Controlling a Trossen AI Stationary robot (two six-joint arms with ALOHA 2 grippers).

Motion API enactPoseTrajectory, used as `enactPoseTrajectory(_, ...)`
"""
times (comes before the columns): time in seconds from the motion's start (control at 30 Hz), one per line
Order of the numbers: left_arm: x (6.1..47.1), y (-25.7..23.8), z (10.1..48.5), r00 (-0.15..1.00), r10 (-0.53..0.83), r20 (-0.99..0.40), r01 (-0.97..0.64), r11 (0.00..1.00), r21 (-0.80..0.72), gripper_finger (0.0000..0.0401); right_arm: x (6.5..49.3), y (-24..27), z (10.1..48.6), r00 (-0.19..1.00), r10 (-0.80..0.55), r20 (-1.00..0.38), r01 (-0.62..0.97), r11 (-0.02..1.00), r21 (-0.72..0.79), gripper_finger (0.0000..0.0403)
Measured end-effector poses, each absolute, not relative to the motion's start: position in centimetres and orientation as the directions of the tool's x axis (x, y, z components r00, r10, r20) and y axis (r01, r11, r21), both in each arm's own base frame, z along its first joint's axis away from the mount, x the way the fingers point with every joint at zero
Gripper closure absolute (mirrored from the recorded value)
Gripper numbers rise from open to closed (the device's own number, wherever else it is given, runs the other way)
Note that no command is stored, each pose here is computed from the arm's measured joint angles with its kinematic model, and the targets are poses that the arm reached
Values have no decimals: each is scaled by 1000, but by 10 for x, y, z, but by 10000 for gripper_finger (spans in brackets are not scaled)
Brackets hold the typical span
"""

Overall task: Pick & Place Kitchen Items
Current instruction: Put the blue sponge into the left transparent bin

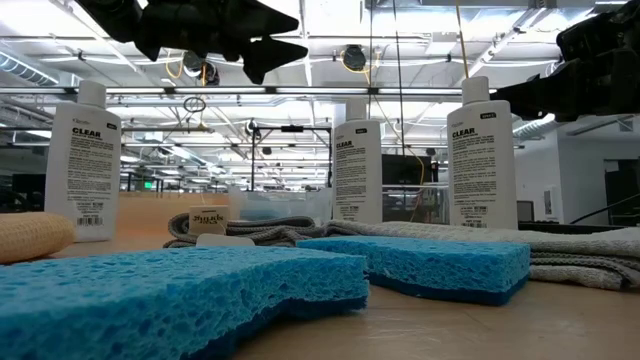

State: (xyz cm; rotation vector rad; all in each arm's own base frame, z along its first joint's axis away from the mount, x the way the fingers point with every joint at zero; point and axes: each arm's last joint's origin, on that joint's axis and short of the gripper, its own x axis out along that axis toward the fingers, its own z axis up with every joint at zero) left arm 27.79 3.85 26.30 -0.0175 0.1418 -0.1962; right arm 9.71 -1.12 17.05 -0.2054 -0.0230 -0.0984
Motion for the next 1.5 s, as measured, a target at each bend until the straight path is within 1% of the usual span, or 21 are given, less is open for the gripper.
enactPoseTrajectory(0.4,278,38,263,970,-196,-141,192,981,-38,132,97,-11,170,995,-95,32,100,974,-202,222)
enactPoseTrajectory(0.57,277,38,260,966,-197,-169,191,980,-49,132,97,-11,170,995,-95,33,100,974,-202,222)
enactPoseTrajectory(0.83,277,36,259,944,-278,-175,271,960,-65,132,97,-11,170,995,-95,33,100,974,-202,222)
enactPoseTrajectory(1.1,277,34,259,942,-287,-174,278,958,-71,132,97,-11,170,995,-95,33,100,974,-202,222)
enactPoseTrajectory(1.27,279,14,258,917,-353,-186,341,935,-93,132,97,-11,171,995,-95,33,100,974,-202,222)
enactPoseTrajectory(1.4,281,-17,263,884,-421,-204,420,906,-50,132,97,-11,170,995,-95,33,100,974,-202,222)
enactPoseTrajectory(1.5,284,-42,276,879,-411,-242,420,908,-16,132,97,-11,170,995,-96,32,100,974,-202,222)
